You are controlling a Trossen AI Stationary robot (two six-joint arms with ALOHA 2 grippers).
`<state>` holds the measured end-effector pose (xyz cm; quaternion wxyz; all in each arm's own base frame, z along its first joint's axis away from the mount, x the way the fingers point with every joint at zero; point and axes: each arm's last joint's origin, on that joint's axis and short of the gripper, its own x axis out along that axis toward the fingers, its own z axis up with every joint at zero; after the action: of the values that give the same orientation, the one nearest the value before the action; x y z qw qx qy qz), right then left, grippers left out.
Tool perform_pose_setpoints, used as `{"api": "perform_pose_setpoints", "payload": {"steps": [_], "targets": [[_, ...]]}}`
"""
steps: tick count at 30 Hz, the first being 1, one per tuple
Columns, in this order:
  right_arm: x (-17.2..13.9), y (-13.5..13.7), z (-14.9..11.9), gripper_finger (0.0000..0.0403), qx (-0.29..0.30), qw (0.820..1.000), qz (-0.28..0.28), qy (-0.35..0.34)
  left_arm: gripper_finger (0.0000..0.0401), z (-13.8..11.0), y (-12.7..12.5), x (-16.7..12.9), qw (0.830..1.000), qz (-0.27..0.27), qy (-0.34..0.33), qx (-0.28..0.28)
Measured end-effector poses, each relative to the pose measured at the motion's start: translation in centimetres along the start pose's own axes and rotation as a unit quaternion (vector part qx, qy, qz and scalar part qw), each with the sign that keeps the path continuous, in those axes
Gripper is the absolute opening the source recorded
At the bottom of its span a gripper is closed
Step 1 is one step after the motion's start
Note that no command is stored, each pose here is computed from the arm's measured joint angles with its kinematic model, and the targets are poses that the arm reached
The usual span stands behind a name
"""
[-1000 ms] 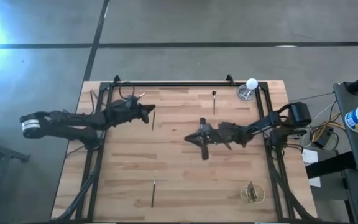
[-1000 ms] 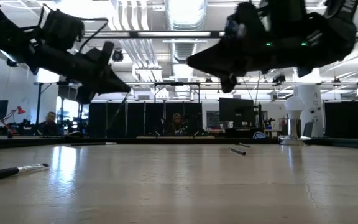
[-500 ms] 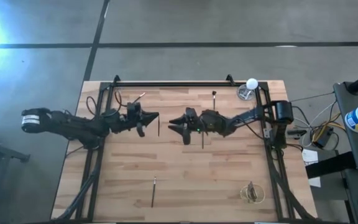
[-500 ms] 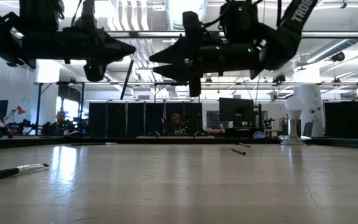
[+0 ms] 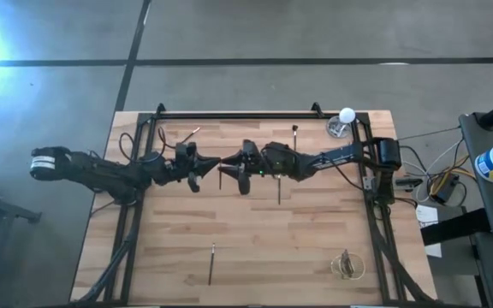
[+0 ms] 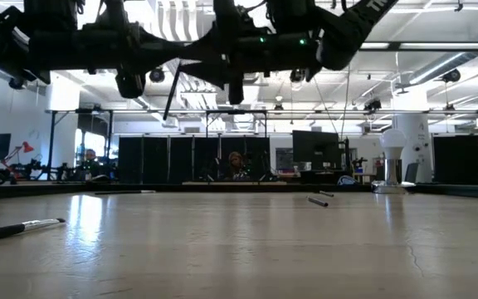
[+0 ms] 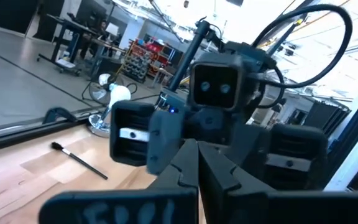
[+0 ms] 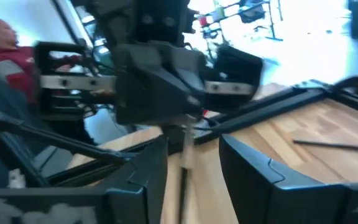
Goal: Pick & Place Makeup Brushes
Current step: Put the eyeshadow brush into the makeup brush holder
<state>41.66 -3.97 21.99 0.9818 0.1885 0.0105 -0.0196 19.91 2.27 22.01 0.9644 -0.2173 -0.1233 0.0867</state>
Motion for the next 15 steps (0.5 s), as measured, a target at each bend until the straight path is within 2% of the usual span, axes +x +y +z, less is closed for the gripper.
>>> {"api": "perform_pose_setpoints", "payload": {"steps": [4, 11, 15], "targets": [[0.07, 0.17, 0.28, 0.0111, -0.002, 1.0, 0.006, -0.007, 0.0, -0.01, -0.05, -0.01, 1.0, -0.001, 0.0, 0.0], [-0.04, 0.07, 0.03, 0.0029, -0.002, 1.0, 0.005, -0.003, 0.0, 0.07, -0.26, -0.02, 1.0, -0.008, -0.005, 0.002], [-0.04, 0.29, -0.1, 0.0016, -0.006, 1.0, 0.013, 0.002, 0.0, 0.05, -0.33, -0.03, 1.0, -0.01, -0.005, 0.008]]}}
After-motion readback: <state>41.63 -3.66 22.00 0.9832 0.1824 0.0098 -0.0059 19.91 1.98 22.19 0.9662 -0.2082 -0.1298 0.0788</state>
